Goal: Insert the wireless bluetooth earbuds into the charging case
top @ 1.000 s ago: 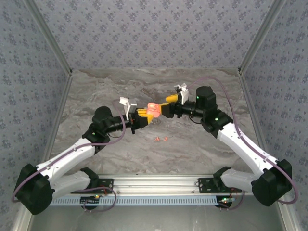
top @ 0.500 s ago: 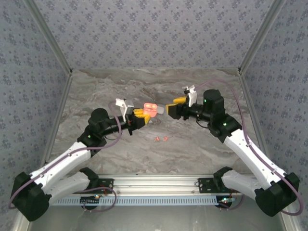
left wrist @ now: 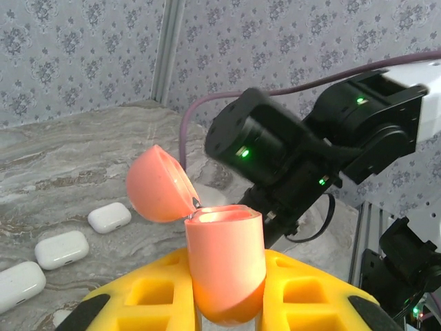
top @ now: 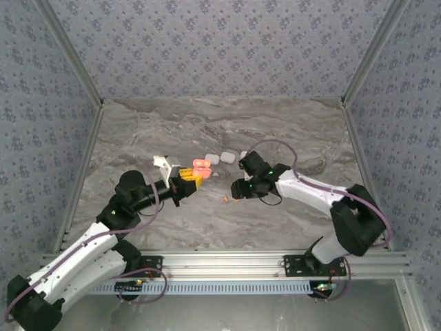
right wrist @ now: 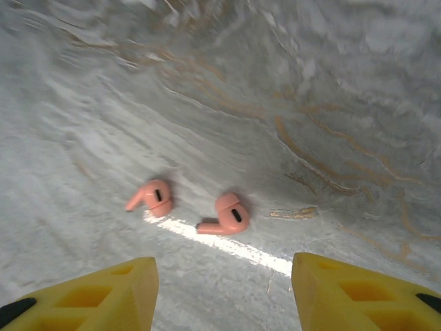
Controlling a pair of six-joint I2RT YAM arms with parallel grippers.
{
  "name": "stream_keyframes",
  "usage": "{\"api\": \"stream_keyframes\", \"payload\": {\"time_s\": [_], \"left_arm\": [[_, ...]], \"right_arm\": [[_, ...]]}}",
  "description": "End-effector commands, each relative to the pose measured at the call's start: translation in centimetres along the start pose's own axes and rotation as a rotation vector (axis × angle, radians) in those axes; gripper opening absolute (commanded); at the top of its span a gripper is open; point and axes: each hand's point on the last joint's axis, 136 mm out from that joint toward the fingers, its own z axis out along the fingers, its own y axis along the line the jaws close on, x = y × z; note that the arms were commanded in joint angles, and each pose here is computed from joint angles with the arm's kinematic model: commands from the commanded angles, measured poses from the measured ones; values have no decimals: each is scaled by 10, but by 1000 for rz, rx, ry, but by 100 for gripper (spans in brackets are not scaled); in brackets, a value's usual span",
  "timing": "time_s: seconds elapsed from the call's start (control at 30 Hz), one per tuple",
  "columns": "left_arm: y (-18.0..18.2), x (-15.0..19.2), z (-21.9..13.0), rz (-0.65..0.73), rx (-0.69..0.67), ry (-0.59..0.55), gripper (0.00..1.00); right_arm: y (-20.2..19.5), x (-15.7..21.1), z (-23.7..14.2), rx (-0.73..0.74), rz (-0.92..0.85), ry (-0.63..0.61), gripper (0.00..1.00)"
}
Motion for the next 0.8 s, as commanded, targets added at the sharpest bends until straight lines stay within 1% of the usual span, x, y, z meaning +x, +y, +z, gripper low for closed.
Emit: {"api": "stream_keyframes", "payload": {"time_s": [0.0, 0.1, 0.23, 0.57, 0.77], "left_arm": [[-2, -3, -4, 31, -8, -8, 6], [-2, -1, -5, 31, -8, -5, 6], [-3, 0, -6, 30, -6, -2, 6], [-1, -1, -5, 37, -15, 0, 6], [0, 0, -3, 33, -15, 6, 5]], "right_arm": [[-2, -9, 8, 96, 57, -10, 54], [2, -9, 20, 109, 43, 12, 51], [4, -7, 31, 128, 66, 29, 48], [-1, 2, 41, 181, 69, 61, 44], [3, 5, 47, 173, 59, 81, 35]]}}
